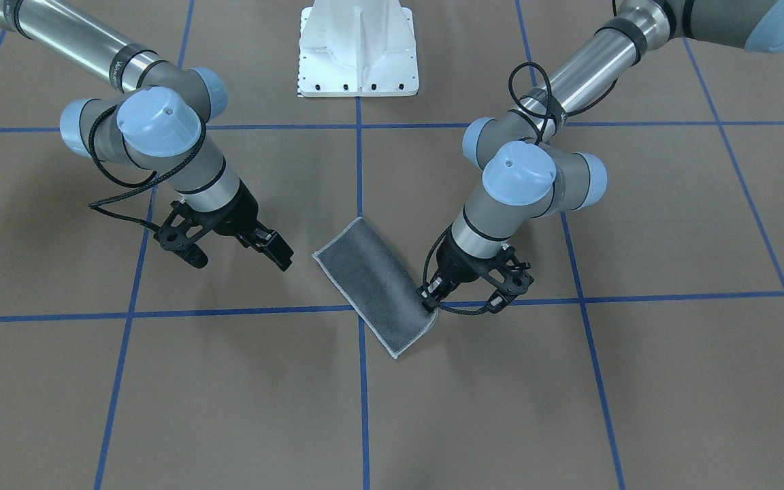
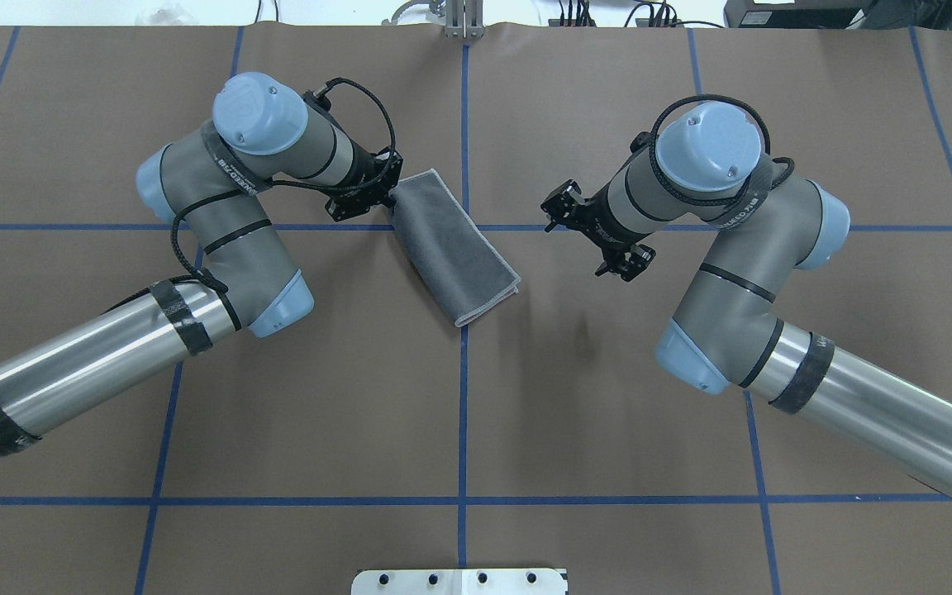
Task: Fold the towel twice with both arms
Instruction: 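Drag the towel with the left gripper, turning it lengthwise toward the robot, then lower the left gripper onto the towel's nearer end while the right gripper rises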
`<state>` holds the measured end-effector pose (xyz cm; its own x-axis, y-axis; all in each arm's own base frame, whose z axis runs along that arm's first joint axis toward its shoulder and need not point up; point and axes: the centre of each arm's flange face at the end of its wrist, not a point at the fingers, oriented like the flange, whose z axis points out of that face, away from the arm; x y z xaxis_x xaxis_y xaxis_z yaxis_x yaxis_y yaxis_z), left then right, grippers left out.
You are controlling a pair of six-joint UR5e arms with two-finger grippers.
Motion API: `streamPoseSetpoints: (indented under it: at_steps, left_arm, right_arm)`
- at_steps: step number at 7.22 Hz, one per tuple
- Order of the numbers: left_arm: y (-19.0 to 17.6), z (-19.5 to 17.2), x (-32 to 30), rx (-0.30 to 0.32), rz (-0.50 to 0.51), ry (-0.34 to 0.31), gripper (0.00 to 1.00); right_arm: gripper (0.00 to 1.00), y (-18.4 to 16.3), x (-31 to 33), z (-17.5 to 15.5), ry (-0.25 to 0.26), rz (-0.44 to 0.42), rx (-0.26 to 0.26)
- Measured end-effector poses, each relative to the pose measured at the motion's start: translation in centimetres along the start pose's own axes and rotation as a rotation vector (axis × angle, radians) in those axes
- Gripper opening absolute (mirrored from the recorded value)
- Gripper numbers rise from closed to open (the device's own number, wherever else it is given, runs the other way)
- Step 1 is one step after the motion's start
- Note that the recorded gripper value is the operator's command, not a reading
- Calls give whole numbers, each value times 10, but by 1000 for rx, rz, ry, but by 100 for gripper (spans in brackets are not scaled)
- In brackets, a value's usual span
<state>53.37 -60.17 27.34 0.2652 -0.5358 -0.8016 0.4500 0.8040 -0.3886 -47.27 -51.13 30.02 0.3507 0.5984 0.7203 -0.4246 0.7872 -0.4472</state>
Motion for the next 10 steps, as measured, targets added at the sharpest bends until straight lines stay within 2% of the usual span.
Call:
streamPoseSetpoints:
  at_steps: [1,2,4,5,7,9,10]
  left_arm:
    - [-3,6,10,4,18,4,82]
    - [-7,11,17,11,42,13,93]
    - [-18,4,23,19,99,28,89]
    - [-17,-5,21,4,103,34,87]
    - [-4,-23,1,-31,33,37,70]
    - [36,-30,-19,-80,-80,45,52]
    - [62,-32,-27,-107,-131,40,51]
  right_arm:
    - [100,1,0,-1,-2,-1,0]
    - [100,1,0,-2,-3,-1,-1]
    - [100,1,0,-2,-4,-1,-1]
    - [100,1,0,-2,-4,-1,-1]
    - [100,-1,0,-3,-5,-1,1]
    - [100,-21,0,-16,-10,13,-6]
    - [100,-36,2,-25,-10,13,-13]
